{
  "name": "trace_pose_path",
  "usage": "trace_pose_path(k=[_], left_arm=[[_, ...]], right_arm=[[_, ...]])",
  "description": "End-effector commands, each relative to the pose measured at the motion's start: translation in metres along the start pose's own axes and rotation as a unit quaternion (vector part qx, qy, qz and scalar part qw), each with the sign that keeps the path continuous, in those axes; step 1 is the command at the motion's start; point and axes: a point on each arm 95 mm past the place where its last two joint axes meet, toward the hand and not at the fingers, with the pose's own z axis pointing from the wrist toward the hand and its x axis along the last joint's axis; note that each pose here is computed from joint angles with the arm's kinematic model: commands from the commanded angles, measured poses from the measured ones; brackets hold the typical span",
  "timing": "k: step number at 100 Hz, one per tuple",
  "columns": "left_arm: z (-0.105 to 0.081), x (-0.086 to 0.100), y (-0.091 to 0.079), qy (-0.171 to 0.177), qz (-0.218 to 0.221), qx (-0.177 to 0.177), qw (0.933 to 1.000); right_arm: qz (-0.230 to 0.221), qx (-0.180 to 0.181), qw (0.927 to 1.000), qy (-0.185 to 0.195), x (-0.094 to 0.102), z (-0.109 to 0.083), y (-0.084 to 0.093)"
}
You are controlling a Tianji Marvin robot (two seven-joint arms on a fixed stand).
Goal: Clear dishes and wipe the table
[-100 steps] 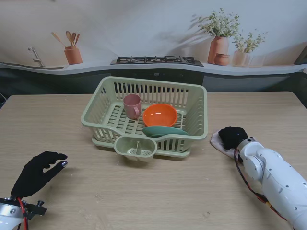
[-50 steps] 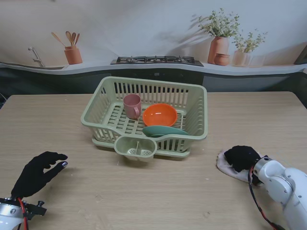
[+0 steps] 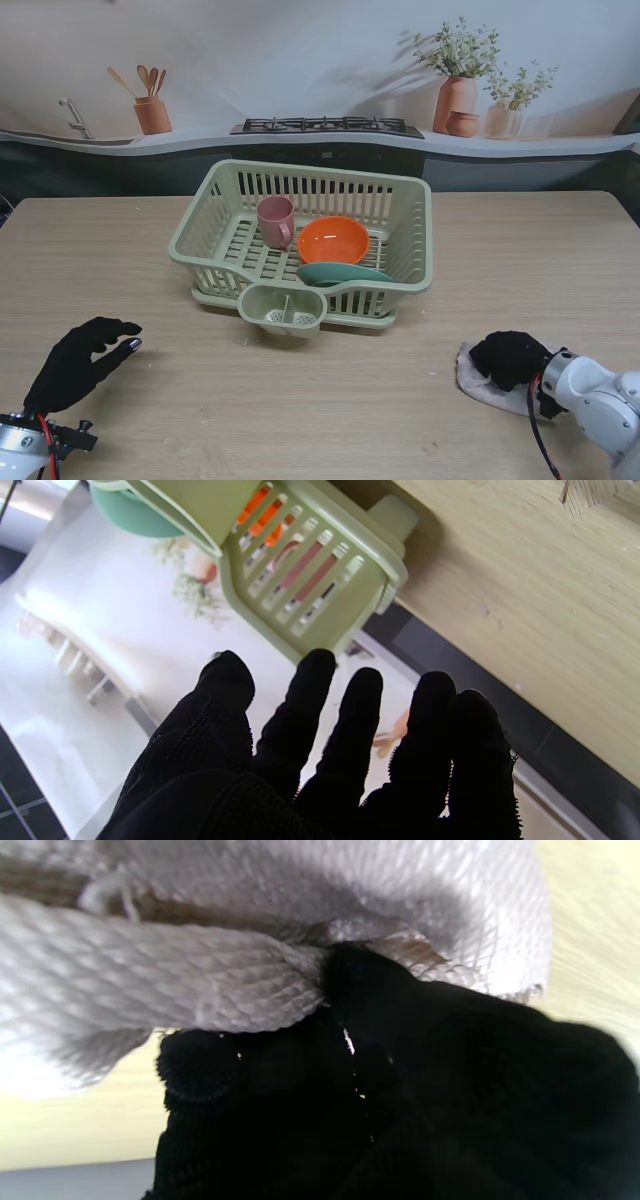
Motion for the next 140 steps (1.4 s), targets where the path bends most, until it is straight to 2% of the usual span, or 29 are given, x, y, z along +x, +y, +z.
trace_pose_path(k=[1, 24, 37, 51, 74, 86, 100, 117, 140], left_arm=[[-0.002, -0.001, 0.002, -0.001, -0.003, -0.004, 1.0], [-0.002, -0.001, 0.002, -0.001, -0.004, -0.002, 1.0], [-0.002, -0.002, 0.002, -0.001, -0.004, -0.002, 1.0], [-0.002, -0.002, 0.002, -0.001, -0.004, -0.001, 1.0], [-0.002, -0.001, 0.001, 0.001, -0.004, -0.002, 1.0], [-0.003, -0.001, 0.001, 0.002, -0.004, -0.003, 1.0], [-0.003, -0.002, 0.001, 0.003, -0.004, -0.004, 1.0], [-0.003, -0.001, 0.001, 0.004, -0.006, -0.006, 1.0], [-0.005, -0.002, 0.002, 0.005, -0.007, -0.004, 1.0]], right_arm=[[0.007, 0.05, 0.9984, 0.024, 0.023, 0.007, -0.031], [0.036, 0.071, 0.9929, 0.088, 0.067, 0.032, -0.025], [0.036, 0.08, 0.9897, 0.113, 0.078, 0.04, -0.024], [0.027, 0.081, 0.9911, 0.102, 0.07, 0.035, -0.027], [0.0, 0.069, 0.997, 0.034, 0.028, 0.003, -0.035], [-0.015, 0.069, 0.9975, -0.001, 0.007, -0.014, -0.04], [-0.038, 0.075, 0.9963, -0.021, -0.011, -0.028, -0.044], [-0.037, 0.073, 0.9965, -0.015, -0.008, -0.029, -0.044], [-0.021, 0.085, 0.9957, 0.03, 0.021, -0.015, -0.038]])
